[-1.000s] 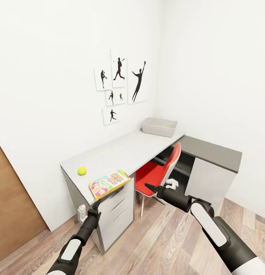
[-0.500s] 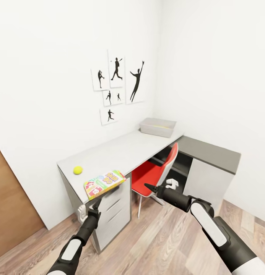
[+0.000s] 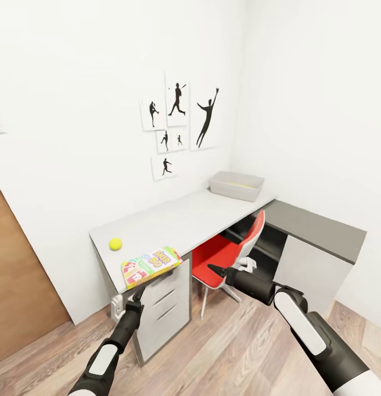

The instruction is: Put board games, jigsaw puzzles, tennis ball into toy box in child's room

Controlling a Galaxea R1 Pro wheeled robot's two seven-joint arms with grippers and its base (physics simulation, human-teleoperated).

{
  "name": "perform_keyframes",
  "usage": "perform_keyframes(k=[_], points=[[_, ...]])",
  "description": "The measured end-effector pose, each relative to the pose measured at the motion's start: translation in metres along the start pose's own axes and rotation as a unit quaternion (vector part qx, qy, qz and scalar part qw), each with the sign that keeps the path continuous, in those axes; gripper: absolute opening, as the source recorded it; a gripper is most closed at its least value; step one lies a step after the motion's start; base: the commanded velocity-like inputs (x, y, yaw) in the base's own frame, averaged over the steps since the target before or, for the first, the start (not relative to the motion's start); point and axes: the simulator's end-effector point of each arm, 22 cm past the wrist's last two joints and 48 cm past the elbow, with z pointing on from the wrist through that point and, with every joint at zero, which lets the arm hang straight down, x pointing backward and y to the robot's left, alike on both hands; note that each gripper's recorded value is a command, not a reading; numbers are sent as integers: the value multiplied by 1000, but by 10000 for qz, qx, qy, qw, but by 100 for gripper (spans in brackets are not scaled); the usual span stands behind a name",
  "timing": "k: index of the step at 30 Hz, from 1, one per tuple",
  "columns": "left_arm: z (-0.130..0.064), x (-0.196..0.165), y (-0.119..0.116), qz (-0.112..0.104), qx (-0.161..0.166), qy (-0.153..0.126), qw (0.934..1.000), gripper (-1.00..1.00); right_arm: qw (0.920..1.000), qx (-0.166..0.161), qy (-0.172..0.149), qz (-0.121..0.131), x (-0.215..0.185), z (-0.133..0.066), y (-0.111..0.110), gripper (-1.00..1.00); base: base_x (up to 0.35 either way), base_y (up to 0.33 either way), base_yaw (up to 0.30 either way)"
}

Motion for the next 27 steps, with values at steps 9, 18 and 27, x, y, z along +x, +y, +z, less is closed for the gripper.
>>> perform_keyframes(k=[9,18,27], points=[[0,0,0,10,1,-16,10000,100,10000,-7,-8,-11,-1,0,0,100,25,-20,97],[0,-1,0,12,1,-18,10000,100,10000,0,-3,-6,0,0,0,100,0,-24,2],[0,0,0,18,2,-12,10000,100,10000,-4,-1,-11,0,0,1,100,61,-198,0]])
